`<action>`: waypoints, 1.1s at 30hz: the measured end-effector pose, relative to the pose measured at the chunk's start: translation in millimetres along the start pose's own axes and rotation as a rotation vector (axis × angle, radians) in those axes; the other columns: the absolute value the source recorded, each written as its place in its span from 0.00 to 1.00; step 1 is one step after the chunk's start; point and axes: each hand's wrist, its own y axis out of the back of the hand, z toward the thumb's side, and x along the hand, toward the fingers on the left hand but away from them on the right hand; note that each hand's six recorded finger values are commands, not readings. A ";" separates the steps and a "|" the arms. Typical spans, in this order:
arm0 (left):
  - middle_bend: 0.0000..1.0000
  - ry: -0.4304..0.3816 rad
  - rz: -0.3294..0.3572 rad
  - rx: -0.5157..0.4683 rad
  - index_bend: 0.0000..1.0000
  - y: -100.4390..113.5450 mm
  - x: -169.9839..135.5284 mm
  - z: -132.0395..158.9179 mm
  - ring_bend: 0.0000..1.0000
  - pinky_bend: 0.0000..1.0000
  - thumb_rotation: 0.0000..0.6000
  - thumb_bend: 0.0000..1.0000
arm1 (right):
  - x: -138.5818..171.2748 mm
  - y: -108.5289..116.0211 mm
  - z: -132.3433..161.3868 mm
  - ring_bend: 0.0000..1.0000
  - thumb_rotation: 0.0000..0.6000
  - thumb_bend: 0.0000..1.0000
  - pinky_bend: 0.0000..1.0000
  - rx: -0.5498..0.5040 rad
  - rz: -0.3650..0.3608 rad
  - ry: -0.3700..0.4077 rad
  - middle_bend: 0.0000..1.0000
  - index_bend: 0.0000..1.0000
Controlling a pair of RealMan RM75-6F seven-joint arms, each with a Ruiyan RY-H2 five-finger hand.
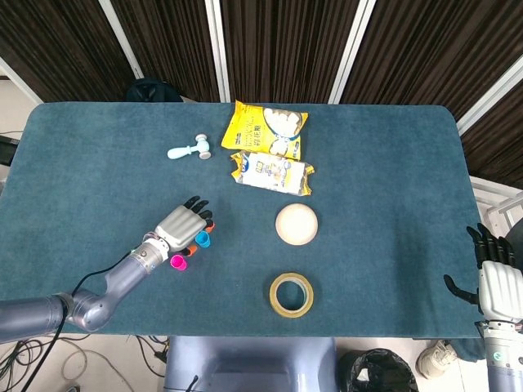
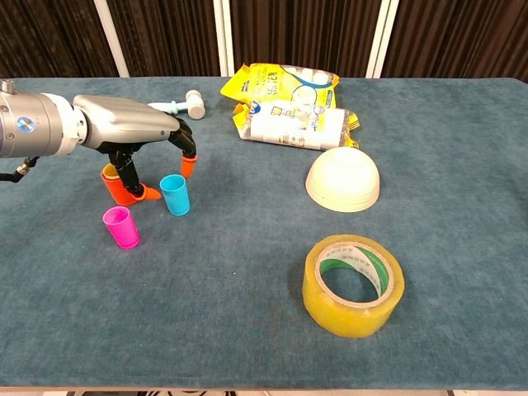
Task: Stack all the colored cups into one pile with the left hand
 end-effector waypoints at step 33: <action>0.23 0.020 0.074 -0.002 0.44 20.8 -1.3 -2.2 0.00 0.02 1.00 0.34 | -0.7 -0.7 -0.1 0.10 1.00 0.30 0.04 -0.006 0.002 -0.002 0.04 0.09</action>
